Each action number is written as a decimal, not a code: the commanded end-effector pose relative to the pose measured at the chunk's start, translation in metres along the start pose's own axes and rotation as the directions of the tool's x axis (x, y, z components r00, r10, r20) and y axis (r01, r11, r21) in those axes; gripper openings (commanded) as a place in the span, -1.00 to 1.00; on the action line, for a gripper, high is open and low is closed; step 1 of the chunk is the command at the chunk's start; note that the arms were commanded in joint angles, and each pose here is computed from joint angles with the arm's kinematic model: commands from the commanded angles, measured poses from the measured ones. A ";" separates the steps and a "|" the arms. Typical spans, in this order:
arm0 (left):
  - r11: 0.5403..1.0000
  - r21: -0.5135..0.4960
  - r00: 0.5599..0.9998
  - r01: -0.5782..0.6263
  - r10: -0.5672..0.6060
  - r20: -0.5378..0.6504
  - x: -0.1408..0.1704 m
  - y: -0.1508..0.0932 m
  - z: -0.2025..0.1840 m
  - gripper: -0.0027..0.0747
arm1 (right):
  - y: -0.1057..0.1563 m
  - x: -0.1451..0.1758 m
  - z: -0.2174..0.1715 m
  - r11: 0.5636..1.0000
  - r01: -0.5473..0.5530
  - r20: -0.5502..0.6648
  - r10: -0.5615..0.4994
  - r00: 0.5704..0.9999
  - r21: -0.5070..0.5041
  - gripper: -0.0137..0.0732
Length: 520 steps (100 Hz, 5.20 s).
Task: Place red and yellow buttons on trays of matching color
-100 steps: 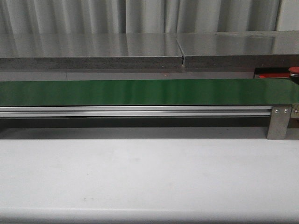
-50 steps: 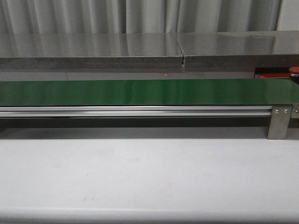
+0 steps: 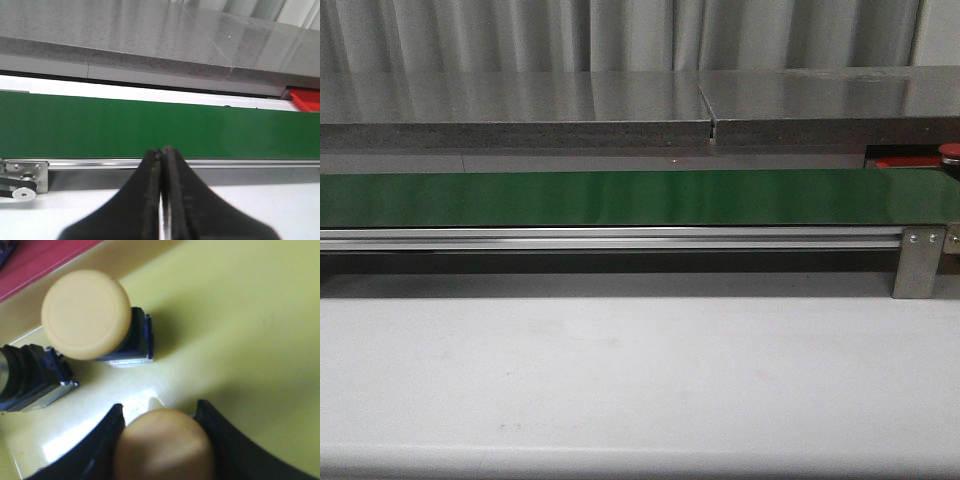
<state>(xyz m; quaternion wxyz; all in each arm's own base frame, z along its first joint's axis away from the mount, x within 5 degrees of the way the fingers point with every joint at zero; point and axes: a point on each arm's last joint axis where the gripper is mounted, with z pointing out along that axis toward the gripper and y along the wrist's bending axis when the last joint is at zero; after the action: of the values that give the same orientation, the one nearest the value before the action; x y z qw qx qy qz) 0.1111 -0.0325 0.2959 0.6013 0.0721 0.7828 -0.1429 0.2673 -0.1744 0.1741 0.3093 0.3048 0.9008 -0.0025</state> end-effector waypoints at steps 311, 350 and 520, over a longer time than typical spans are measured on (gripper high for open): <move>1.000 -0.014 0.997 0.013 -0.012 0.078 -0.014 0.000 -0.002 -0.98 | 0.053 0.164 -0.251 0.769 0.597 0.775 -0.228 0.590 -0.228 -0.84; 1.000 -0.014 0.997 0.013 -0.012 0.078 -0.014 0.000 -0.002 -0.98 | 0.036 0.195 -0.210 0.789 0.568 0.870 -0.089 0.484 -0.235 -0.84; 0.974 -0.154 0.952 -0.166 0.199 0.234 -0.010 0.008 -0.021 -0.98 | 0.035 0.205 -0.187 0.790 0.563 0.876 -0.071 0.477 -0.242 -0.84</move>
<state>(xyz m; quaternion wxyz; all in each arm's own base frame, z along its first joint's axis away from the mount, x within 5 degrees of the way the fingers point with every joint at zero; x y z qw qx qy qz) 0.1017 -0.0237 0.2965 0.6493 0.1118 0.7498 -0.0603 0.0566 0.0027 0.2030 0.7234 -0.0019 0.6897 0.0325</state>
